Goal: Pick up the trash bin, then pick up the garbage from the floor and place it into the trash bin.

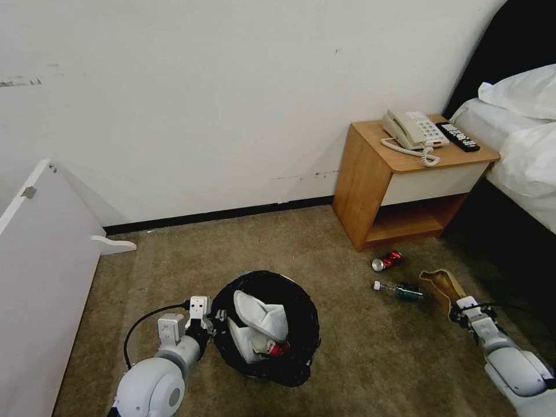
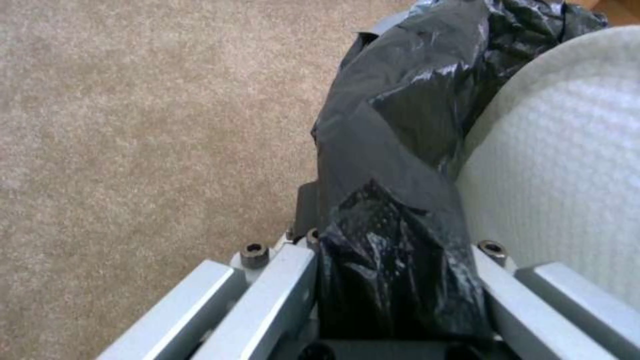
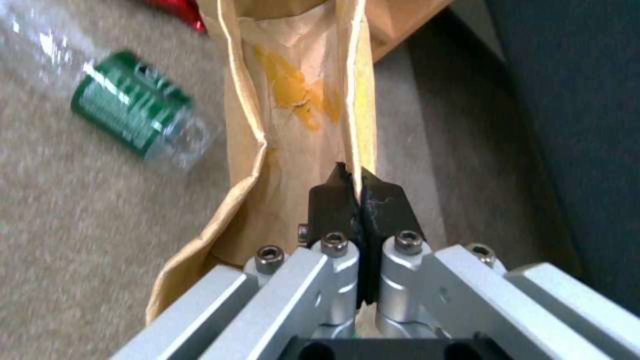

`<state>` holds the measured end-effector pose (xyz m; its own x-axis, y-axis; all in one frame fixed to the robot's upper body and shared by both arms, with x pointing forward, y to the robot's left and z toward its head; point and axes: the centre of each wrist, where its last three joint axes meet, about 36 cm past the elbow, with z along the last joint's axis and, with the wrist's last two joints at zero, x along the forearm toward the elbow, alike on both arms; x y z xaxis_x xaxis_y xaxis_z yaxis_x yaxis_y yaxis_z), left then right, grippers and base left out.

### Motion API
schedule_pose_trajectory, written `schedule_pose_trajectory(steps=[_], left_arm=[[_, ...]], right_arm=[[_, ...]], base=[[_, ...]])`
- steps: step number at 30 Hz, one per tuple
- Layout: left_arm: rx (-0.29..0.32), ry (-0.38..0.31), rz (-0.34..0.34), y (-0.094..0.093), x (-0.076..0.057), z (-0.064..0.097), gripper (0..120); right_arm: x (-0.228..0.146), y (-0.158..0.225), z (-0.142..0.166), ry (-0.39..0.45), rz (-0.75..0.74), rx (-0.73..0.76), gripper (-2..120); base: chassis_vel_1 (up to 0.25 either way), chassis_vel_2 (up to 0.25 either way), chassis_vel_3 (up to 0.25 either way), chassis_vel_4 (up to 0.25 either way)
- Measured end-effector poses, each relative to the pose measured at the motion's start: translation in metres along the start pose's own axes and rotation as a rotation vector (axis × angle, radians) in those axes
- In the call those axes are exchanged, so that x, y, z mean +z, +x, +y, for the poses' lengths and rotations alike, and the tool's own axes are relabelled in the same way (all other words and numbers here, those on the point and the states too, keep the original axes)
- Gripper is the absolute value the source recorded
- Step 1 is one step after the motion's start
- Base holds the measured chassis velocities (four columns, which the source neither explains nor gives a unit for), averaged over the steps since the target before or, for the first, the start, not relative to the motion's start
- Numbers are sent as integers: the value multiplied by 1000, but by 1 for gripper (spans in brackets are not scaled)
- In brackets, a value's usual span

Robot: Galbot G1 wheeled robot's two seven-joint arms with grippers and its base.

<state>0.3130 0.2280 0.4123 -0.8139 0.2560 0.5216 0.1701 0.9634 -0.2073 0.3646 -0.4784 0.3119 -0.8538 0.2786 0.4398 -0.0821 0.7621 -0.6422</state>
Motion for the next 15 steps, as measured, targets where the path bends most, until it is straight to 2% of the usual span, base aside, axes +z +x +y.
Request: schedule_pose_trajectory(steps=[15], left_arm=[[18, -6, 18, 7, -8, 3, 4]], right_arm=[[-65, 21, -13, -35, -177, 2, 0]], base=[[0, 0, 0, 0]])
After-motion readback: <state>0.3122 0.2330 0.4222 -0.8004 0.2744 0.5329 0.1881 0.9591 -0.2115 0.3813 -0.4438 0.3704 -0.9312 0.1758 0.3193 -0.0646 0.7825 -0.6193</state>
